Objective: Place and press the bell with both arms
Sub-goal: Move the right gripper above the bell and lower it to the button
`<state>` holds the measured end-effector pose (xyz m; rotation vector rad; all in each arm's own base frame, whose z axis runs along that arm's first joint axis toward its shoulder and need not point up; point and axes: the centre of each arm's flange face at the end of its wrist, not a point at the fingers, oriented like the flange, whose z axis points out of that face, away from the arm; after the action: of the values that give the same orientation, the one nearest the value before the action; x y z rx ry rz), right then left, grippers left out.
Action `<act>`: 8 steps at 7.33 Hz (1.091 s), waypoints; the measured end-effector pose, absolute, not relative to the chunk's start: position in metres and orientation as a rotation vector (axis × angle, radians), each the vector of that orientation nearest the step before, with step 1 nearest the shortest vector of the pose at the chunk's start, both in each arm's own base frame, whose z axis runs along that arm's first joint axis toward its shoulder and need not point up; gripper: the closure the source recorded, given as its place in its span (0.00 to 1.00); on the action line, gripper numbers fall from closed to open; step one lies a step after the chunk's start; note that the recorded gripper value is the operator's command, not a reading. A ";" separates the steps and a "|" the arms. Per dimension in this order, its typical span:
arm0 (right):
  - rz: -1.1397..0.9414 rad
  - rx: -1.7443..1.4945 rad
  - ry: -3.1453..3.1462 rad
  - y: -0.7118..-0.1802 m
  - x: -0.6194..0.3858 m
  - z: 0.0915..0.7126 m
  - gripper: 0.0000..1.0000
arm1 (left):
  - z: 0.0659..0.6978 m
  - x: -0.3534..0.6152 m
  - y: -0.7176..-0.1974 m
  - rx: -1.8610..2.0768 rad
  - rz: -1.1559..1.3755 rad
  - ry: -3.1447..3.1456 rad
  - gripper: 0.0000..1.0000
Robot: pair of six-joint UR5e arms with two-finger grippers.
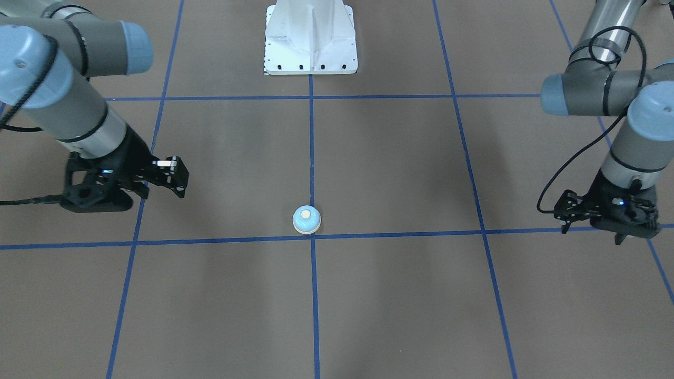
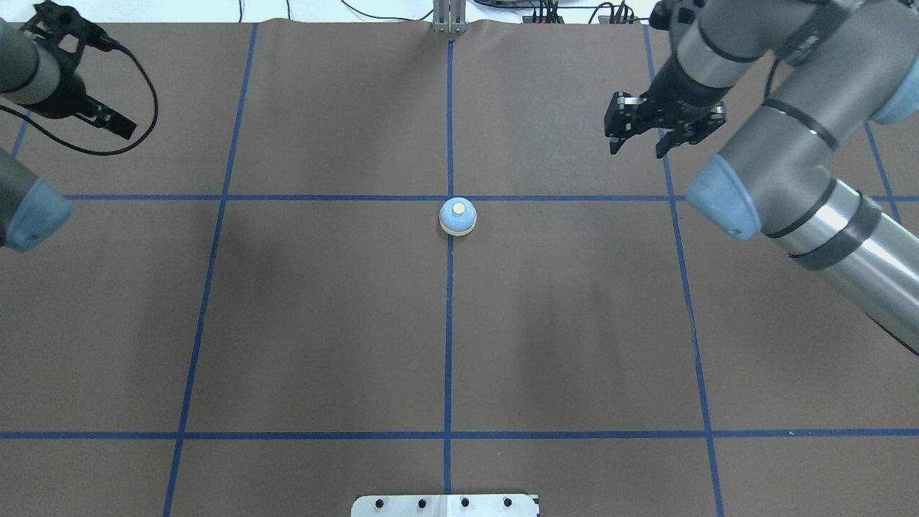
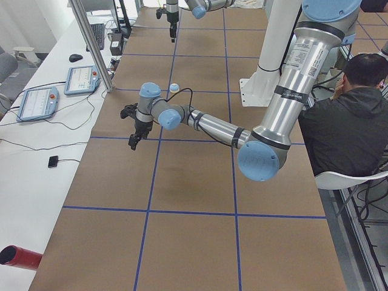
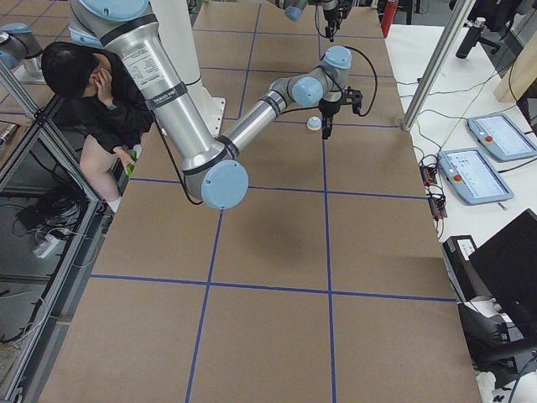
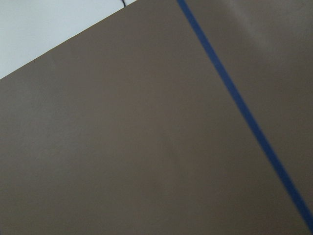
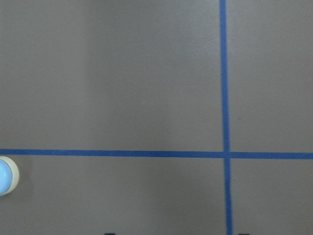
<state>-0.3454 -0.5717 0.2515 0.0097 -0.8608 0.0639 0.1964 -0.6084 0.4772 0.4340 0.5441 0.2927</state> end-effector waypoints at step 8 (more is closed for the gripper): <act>-0.023 -0.053 -0.796 -0.587 -0.554 0.162 1.00 | 0.540 0.079 -0.547 0.405 0.353 0.556 0.00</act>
<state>-0.5538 -0.5874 0.1617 -0.0526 -0.7961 -0.0231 0.0792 -0.5470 0.5404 0.4047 0.5555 0.3531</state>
